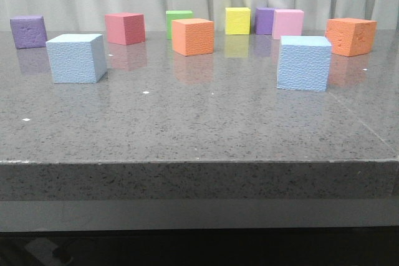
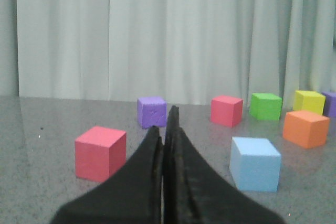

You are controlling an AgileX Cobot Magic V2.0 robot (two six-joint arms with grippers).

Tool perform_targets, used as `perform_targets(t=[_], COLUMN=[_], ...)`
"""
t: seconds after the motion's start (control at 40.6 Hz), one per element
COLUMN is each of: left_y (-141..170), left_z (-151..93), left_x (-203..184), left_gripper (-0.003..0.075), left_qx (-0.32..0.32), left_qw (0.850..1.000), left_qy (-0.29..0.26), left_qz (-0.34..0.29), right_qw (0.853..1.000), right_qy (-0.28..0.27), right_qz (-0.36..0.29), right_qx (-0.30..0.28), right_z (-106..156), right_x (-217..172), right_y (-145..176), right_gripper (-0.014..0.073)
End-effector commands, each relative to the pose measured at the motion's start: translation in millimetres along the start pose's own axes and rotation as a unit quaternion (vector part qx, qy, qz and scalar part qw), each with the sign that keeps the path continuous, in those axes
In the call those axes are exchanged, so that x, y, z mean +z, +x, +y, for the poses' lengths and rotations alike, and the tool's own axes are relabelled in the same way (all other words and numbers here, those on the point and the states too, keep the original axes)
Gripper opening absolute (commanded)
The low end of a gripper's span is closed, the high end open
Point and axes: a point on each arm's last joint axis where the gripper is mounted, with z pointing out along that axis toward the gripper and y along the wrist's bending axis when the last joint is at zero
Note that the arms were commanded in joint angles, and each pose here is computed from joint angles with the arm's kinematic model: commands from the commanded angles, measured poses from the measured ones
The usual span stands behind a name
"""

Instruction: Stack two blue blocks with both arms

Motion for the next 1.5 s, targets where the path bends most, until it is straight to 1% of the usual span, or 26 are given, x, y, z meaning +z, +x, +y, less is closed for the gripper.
perform_targets(t=[0.0, 0.049, 0.099, 0.172, 0.246, 0.296, 0.394, 0.567, 0.764, 1.232, 1.33, 1.379, 1.404, 1.429, 1.453, 1.478], left_y=[-43, -57, -73, -88, -100, -103, -100, -95, -94, -94, -94, -95, -95, -95, -95, -95], left_z=[-1, -1, -2, -2, -2, -3, -3, -3, -2, -2, -2, -2, -3, -2, -2, -2], left_x=[-2, -1, 0, 7, 14, 19, 29, 41, 44, 44, 44, 45, 45, 45, 45, 45], left_gripper=[-0.002, -0.002, -0.002, -0.002, -0.002, -0.002, -0.002, -0.002, -0.002, -0.002, -0.0018, 0.0009, 0.0035, 0.0083, 0.0143, 0.0177], left_qx=[0.003, 0.01, 0.011, 0.011, 0.011, 0.01, 0.007, 0.007, 0.007, 0.007, 0.007, 0.007, 0.007, 0.009, 0.011, 0.014], left_qw=[1.0, 1.0, 1.0, 0.999, 0.998, 0.998, 0.996, 0.994, 0.993, 0.993, 0.993, 0.993, 0.994, 0.994, 0.994, 0.994], left_qy=[-0.002, -0.005, -0.006, -0.007, -0.008, -0.007, -0.007, -0.007, -0.008, -0.008, -0.007, -0.007, -0.007, -0.008, -0.009, -0.01], left_qz=[-0.015, 0.004, 0.021, 0.044, 0.059, 0.066, 0.087, 0.112, 0.118, 0.118, 0.117, 0.114, 0.112, 0.112, 0.111, 0.111], right_qw=[0.999, 1.0, 1.0, 0.998, 0.992, 0.987, 0.978, 0.966, 0.963, 0.963, 0.965, 0.966, 0.967, 0.967, 0.968, 0.969], right_qy=[-0.002, 0.0, 0.004, 0.01, 0.017, 0.021, 0.025, 0.022, 0.022, 0.022, 0.022, 0.022, 0.022, 0.021, 0.021, 0.021], right_qz=[-0.04, -0.025, 0.005, 0.06, 0.121, 0.157, 0.209, 0.255, 0.267, 0.266, 0.257, 0.255, 0.253, 0.25, 0.247, 0.243], right_qx=[-0.007, -0.008, -0.007, -0.007, -0.007, -0.007, -0.012, -0.039, -0.04, -0.04, -0.039, -0.037, -0.037, -0.037, -0.037, -0.037], right_z=[4, 5, 5, 6, 6, 6, 6, 5, 4, 4, 4, 4, 4, 4, 5, 5], right_x=[0, 4, 9, 21, 33, 43, 62, 85, 92, 92, 93, 93, 93, 94, 94, 94], right_y=[-42, -53, -61, -71, -73, -74, -72, -60, -55, -55, -57, -57, -57, -58, -58, -59], right_gripper=[-0.0067, -0.0067, -0.0067, -0.0067, -0.0067, -0.0067, -0.0067, -0.0067, -0.0067, -0.0067, -0.0062, -0.0034, 0.0006, 0.0048, 0.0118, 0.02])
